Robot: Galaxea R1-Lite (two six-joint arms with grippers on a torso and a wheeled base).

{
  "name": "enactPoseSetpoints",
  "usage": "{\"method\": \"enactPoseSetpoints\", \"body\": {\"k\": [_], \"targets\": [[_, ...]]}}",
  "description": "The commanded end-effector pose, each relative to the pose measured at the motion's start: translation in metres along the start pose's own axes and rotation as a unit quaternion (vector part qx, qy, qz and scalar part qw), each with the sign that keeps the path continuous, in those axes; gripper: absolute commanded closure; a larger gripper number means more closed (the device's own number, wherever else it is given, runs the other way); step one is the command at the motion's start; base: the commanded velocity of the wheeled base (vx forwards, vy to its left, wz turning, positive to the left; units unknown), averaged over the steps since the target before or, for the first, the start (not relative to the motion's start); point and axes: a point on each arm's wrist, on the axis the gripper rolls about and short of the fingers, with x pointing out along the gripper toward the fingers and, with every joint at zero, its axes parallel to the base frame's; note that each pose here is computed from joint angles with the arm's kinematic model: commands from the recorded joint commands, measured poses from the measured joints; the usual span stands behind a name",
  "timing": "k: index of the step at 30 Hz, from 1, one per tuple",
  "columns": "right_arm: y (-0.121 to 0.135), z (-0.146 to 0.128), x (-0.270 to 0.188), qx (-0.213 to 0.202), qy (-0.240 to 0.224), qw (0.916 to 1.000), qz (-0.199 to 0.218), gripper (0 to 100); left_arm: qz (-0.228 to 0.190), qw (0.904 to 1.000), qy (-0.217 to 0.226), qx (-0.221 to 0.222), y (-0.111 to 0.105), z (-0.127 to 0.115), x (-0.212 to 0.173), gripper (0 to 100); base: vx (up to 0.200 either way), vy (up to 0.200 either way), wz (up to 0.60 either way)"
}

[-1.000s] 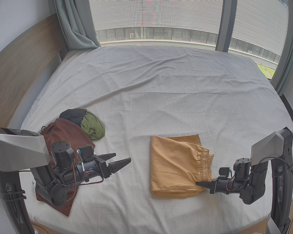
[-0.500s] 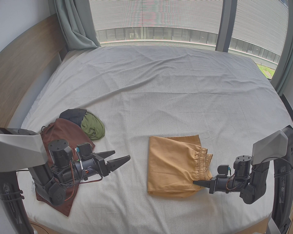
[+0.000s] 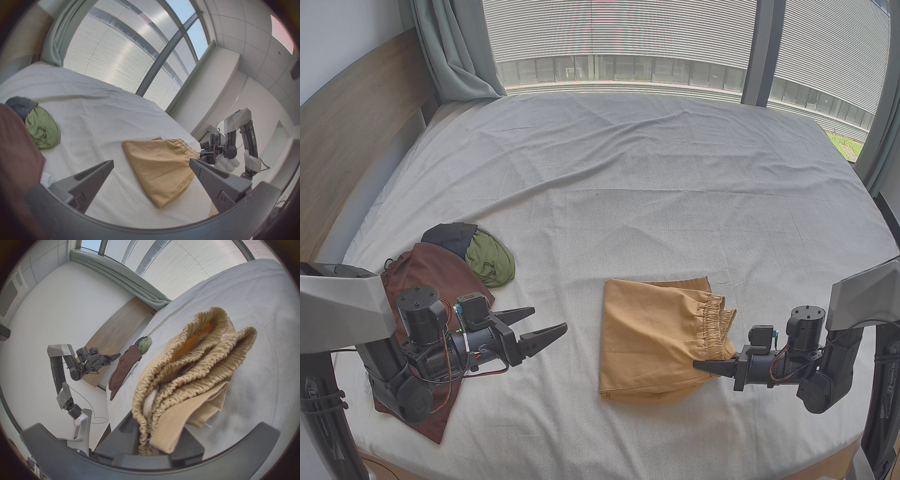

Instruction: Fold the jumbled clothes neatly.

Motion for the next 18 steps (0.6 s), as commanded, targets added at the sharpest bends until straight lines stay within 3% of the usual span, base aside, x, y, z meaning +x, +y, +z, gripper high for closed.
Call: {"method": "enactPoseSetpoints", "body": {"k": [1, 4, 8, 11, 18], "targets": [[0.009, 0.016, -0.003, -0.023, -0.019, 0.9994, 0.017, 100, -0.006, 0.9995, -0.008, 0.029, -0.002, 0.006, -0.003, 0, 0.0, 0.0, 0.0], [0.01, 0.02, -0.003, -0.029, -0.023, 0.9991, 0.023, 100, -0.017, 0.9989, -0.005, 0.043, -0.003, 0.006, -0.004, 0, 0.0, 0.0, 0.0], [0.016, 0.031, -0.004, -0.036, -0.037, 0.9981, 0.035, 100, -0.027, 0.9935, -0.004, 0.111, 0.001, 0.006, -0.008, 0, 0.0, 0.0, 0.0], [0.018, 0.038, -0.004, -0.038, -0.045, 0.9975, 0.038, 100, -0.065, 0.9887, 0.001, 0.135, 0.001, 0.006, -0.011, 0, 0.0, 0.0, 0.0], [0.018, 0.043, -0.001, -0.043, -0.052, 0.9968, 0.043, 100, -0.066, 0.9819, -0.011, 0.177, 0.012, 0.012, -0.015, 0, 0.0, 0.0, 0.0]]}}
